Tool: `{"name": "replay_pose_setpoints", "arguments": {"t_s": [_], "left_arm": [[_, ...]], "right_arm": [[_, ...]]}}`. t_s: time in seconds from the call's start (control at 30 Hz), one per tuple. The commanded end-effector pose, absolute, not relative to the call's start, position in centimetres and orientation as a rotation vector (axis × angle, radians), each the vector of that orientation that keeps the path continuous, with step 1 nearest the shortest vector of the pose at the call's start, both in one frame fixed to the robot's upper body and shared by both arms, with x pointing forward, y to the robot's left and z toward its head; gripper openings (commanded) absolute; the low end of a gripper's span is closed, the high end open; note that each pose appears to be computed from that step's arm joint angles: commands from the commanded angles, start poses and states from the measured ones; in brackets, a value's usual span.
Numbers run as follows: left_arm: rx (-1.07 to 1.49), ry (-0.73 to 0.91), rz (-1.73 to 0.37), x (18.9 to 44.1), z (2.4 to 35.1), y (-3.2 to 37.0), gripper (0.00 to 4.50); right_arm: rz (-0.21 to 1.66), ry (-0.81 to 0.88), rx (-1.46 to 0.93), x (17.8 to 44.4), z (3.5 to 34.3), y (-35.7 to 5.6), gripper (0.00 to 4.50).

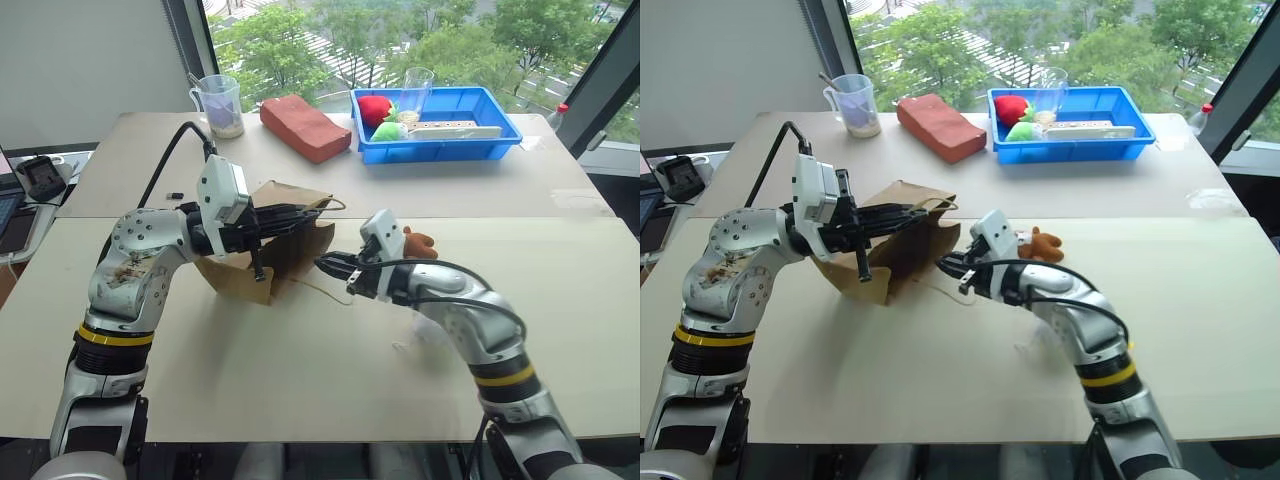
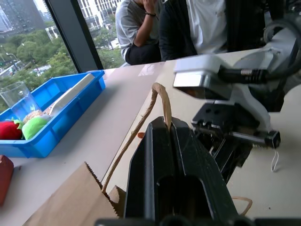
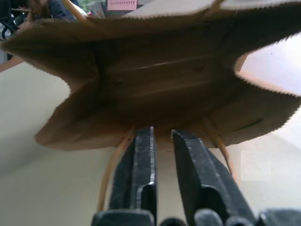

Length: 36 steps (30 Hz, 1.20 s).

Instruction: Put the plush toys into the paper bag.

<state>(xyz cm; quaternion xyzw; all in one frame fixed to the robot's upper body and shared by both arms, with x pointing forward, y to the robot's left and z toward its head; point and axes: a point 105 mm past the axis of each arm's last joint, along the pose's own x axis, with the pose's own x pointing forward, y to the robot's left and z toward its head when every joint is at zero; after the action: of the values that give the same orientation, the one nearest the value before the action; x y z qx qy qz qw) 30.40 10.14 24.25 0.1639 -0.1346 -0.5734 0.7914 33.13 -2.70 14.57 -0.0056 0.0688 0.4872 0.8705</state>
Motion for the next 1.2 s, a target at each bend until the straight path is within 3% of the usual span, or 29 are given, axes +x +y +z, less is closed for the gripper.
{"name": "replay_pose_setpoints", "arguments": {"t_s": [0.03, 0.3, 0.5, 0.7, 1.0, 1.2], "left_arm": [[0.372, -0.331, -1.225, 29.6, 25.3, 10.2, 0.0], [0.405, -0.358, -1.083, 31.0, 26.9, 12.2, 0.0], [0.504, -0.504, -0.825, 32.8, 31.4, 15.1, 0.0], [0.515, -0.671, -0.576, 32.8, 35.6, 16.3, 0.0], [0.506, -0.592, -0.663, 32.0, 32.4, 14.8, 0.0], [0.503, -0.511, -0.745, 31.4, 29.4, 14.0, 0.0]], "right_arm": [[1.022, 0.066, -0.002, 34.4, 15.2, -0.4, 0.02], [0.993, 0.212, -0.103, 35.4, 10.2, 2.3, 0.02], [0.945, 0.297, -0.154, 35.5, 8.0, 2.4, 0.02], [0.923, 0.306, -0.164, 35.7, 7.7, 2.3, 0.02], [0.908, 0.294, -0.152, 36.3, 8.4, 2.3, 0.02], [0.929, 0.219, -0.124, 36.6, 10.5, 2.5, 0.02]]}}
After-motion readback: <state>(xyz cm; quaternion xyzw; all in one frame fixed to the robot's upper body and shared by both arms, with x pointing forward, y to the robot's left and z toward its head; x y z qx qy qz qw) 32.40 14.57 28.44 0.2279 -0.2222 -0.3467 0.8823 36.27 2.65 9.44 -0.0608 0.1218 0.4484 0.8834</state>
